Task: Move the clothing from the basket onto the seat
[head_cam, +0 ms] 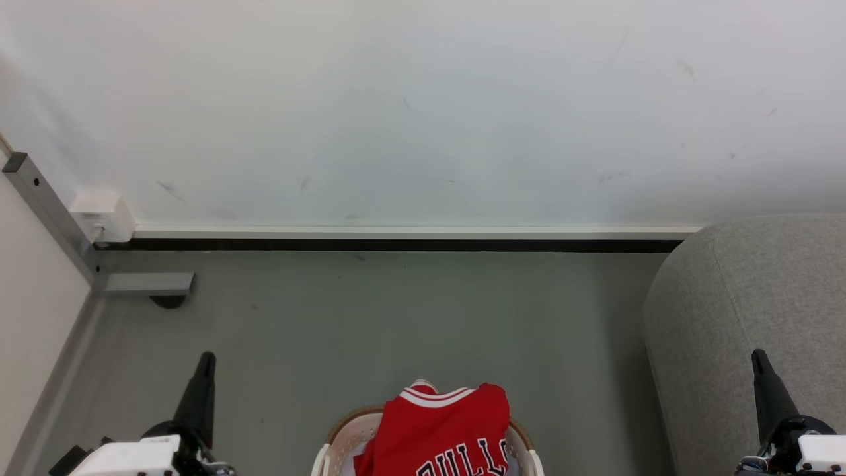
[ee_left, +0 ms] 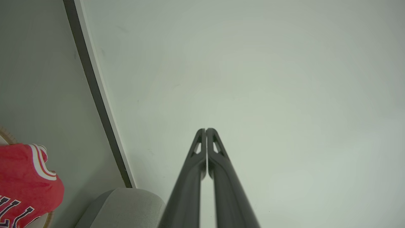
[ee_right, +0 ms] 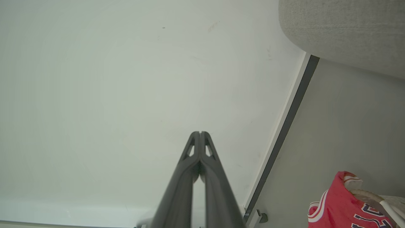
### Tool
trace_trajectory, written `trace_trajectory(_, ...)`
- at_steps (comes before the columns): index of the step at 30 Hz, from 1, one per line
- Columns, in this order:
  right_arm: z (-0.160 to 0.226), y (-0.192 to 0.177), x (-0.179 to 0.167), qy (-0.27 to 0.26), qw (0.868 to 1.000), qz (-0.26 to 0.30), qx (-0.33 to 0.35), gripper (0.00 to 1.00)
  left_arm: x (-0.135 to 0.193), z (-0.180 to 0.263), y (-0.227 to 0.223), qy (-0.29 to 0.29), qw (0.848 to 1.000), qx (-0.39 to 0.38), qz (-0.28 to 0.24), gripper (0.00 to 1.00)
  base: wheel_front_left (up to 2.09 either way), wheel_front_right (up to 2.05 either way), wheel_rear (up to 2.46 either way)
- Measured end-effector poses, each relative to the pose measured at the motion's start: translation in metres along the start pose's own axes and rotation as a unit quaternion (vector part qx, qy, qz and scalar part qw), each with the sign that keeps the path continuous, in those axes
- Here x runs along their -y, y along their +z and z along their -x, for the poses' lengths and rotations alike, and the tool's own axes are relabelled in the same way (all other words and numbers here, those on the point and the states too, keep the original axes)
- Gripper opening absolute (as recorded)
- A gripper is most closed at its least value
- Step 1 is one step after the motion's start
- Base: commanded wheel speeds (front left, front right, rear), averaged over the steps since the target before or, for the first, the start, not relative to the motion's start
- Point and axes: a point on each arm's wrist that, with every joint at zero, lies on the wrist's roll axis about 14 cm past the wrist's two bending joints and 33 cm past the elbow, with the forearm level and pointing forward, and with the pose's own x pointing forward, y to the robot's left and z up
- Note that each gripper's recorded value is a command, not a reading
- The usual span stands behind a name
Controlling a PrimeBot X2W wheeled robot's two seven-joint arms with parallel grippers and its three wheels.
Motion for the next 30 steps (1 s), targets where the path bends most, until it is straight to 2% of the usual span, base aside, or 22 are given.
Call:
trace_trajectory(10,0.0,0.0,0.0,0.0,1.0,0.0,0.0,0.0,0.0,0.0,0.0,0.0,1.0,0.0,0.0,0.0,0.0,0.0,0.0)
trace_trajectory(11,0.0,0.0,0.0,0.0,1.0,0.0,0.0,1.0,0.0,0.0,0.0,0.0,1.0,0.0,0.0,1.0,0.0,0.0,0.0)
trace_trajectory(12,0.001,0.0,0.003,-0.005,1.0,-0.001,0.0,1.0,-0.003,0.001,0.0,0.004,1.0,0.001,0.001,1.0,0.0,0.0,0.0)
trace_trajectory(13,0.004,-0.001,0.009,-0.013,1.0,-0.002,0.0,0.0,-0.008,0.003,-0.001,0.012,1.0,0.001,0.003,0.0,0.0,0.0,0.0)
trace_trajectory(14,0.006,-0.002,0.015,-0.022,1.0,-0.004,0.0,0.0,-0.015,0.006,-0.001,0.022,1.0,0.001,0.004,0.0,0.0,0.0,0.0)
trace_trajectory(15,0.009,-0.003,0.021,-0.03,1.0,-0.007,0.0,1.0,-0.021,0.009,-0.002,0.033,0.999,0.001,0.006,1.0,0.0,0.0,0.0)
trace_trajectory(17,0.013,-0.006,0.029,-0.042,0.999,-0.01,-0.002,1.0,-0.029,0.013,-0.002,0.045,0.999,0.003,0.007,1.0,0.0,0.0,0.0)
trace_trajectory(24,0.013,-0.014,0.027,-0.039,0.999,-0.008,-0.004,1.0,-0.026,0.012,-0.002,0.039,0.999,0.012,0.005,1.0,0.0,0.0,0.0)
trace_trajectory(30,0.011,-0.019,0.02,-0.028,1.0,0.003,-0.004,1.0,-0.019,0.01,-0.001,0.029,0.999,0.02,-0.02,1.0,0.0,0.0,0.0)
